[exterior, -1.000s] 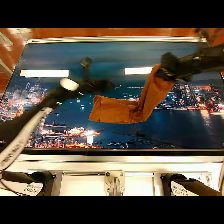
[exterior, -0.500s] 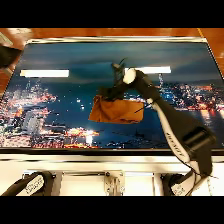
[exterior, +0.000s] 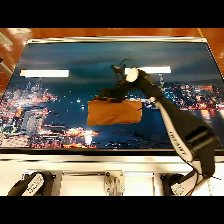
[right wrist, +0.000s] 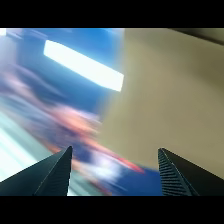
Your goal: Fold the shirts.
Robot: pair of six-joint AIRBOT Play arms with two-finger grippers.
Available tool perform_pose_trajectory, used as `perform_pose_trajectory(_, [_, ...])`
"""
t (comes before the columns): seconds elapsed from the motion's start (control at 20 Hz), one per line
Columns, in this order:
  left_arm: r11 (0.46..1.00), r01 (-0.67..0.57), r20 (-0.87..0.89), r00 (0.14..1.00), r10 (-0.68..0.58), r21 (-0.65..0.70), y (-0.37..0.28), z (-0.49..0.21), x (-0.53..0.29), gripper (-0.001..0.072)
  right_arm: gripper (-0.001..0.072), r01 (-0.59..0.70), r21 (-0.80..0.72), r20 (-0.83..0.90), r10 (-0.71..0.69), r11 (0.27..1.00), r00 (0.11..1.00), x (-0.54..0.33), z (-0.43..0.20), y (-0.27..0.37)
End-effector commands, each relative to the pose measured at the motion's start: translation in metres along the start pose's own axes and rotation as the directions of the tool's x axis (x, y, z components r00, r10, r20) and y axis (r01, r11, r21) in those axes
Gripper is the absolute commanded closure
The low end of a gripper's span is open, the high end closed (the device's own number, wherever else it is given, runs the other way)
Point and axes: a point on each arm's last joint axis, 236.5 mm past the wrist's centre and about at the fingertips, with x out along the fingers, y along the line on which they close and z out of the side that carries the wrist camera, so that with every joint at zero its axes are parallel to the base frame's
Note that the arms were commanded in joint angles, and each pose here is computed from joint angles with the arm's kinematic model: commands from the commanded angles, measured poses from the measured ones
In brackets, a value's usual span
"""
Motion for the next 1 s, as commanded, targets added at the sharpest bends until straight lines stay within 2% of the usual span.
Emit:
perform_pose_trajectory(0.0, [1.0,0.0,-0.009,1.0,0.0,0.001,-0.001,-0.003,-0.002,0.0672,0.0065,0.457,-0.029,-0.115,-0.457,0.889,0.882,-0.1,-0.028,-0.138])
perform_pose_trajectory(0.05, [1.0,0.0,-0.012,1.0,0.0,0.002,-0.001,-0.003,-0.002,0.0672,0.0065,0.514,0.014,-0.159,-0.506,0.858,0.848,-0.121,-0.037,-0.169])
perform_pose_trajectory(0.1, [1.0,0.002,-0.016,1.0,-0.002,0.001,-0.001,-0.004,-0.002,0.0672,0.0065,0.514,0.078,-0.197,-0.492,0.854,0.848,-0.131,-0.046,-0.19])
perform_pose_trajectory(0.2, [1.0,0.003,-0.02,1.0,-0.003,0.001,-0.001,-0.005,-0.002,0.0672,0.0035,0.408,0.21,-0.229,-0.361,0.889,0.904,-0.121,-0.06,-0.204])
perform_pose_trajectory(0.3, [1.0,0.003,-0.02,1.0,-0.003,0.0,-0.001,-0.005,-0.002,0.0673,0.0035,0.325,0.301,-0.235,-0.26,0.897,0.936,-0.101,-0.073,-0.211])
perform_pose_trajectory(0.5, [1.0,0.003,-0.021,1.0,-0.003,-0.007,-0.001,-0.005,-0.002,0.0672,0.0035,0.24,0.333,-0.241,-0.164,0.912,0.957,-0.055,-0.078,-0.21])
perform_pose_trajectory(0.7, [1.0,0.002,-0.027,1.0,-0.003,-0.029,0.001,-0.006,0.001,0.0672,0.0035,0.019,0.388,-0.089,0.017,0.922,0.996,-0.017,-0.039,-0.18])
perform_pose_trajectory(0.8, [0.999,0.005,-0.032,0.999,-0.007,-0.039,0.002,-0.007,0.003,0.0672,0.0036,0.003,0.401,-0.074,0.029,0.916,0.997,-0.008,-0.035,-0.183])
perform_pose_trajectory(0.95, [0.999,0.026,-0.048,0.998,-0.028,-0.033,-0.005,-0.011,0.008,0.0672,0.0037,0.008,0.426,-0.138,0.056,0.905,0.989,0.004,-0.049,-0.187])
